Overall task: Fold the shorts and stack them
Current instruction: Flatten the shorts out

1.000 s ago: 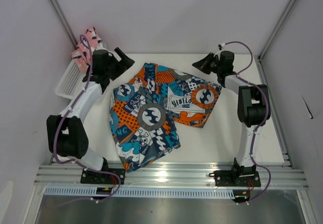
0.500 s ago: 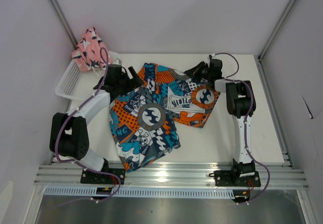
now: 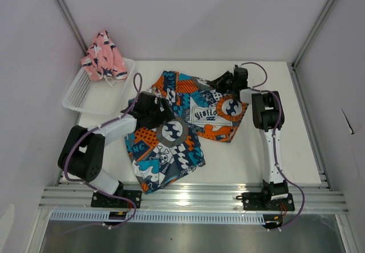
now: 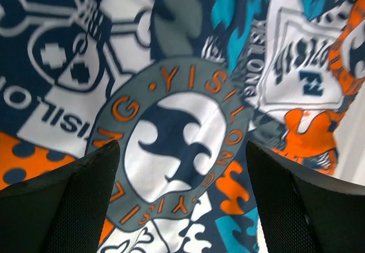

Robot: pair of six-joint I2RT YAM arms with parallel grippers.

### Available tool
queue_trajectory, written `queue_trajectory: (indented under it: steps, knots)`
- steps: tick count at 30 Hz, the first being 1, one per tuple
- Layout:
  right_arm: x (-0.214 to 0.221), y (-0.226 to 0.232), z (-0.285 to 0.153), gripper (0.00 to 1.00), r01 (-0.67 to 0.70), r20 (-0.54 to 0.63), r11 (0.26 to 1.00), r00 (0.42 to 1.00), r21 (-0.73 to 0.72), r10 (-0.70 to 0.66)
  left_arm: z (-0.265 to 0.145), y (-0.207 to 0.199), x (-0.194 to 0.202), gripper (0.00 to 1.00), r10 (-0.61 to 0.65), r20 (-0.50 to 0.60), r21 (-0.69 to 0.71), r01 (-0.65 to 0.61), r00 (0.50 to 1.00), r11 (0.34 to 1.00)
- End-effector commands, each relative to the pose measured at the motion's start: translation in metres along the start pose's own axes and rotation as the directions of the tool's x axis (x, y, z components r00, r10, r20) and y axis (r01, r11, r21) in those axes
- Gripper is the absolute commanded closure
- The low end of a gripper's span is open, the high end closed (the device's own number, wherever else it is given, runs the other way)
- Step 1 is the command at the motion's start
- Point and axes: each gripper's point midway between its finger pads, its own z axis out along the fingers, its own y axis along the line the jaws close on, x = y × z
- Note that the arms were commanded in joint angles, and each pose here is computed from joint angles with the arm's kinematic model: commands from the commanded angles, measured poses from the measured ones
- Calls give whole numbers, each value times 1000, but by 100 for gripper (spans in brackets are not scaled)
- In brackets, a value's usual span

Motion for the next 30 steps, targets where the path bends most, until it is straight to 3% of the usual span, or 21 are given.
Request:
queue_trajectory:
  steps: [1,7,13,17,23,26,27,29,30]
  knots:
    - [-27,-14,5,100,-20,60,999,998,50,17,-9,-8,0,8,-22,36,38,21,999,999]
    - [-77,-34,-1,100,-44,142,991,990,129,26,-22,-12,19,8,-3,16,60,2,1000,998]
    - [-124,-11,-7,99,-20,174,996,985,82,5,-35,-34,40,7,22,12,117,-23,1000,993]
    - [-132,49,-32,71,110,160,994,981,22,-112,-46,-44,35,7,23,24,141,-27,999,990]
    - [-65,112,-73,52,298,59,954,952,37,-300,-82,-49,-4,5,55,93,89,-64,994,994]
    - [0,130,-98,46,391,-2,919,920,54,-391,-97,-34,-22,5,6,115,86,-16,993,996]
    - [12,157,-117,46,438,22,899,898,29,-439,-106,-25,-35,5,-28,147,86,16,989,996]
    - [73,140,-125,45,456,-52,888,890,57,-453,-116,-15,-44,4,-57,168,85,43,984,995]
    - [82,168,-140,45,492,2,871,871,10,-492,-125,-8,-56,4,-80,207,86,64,975,994]
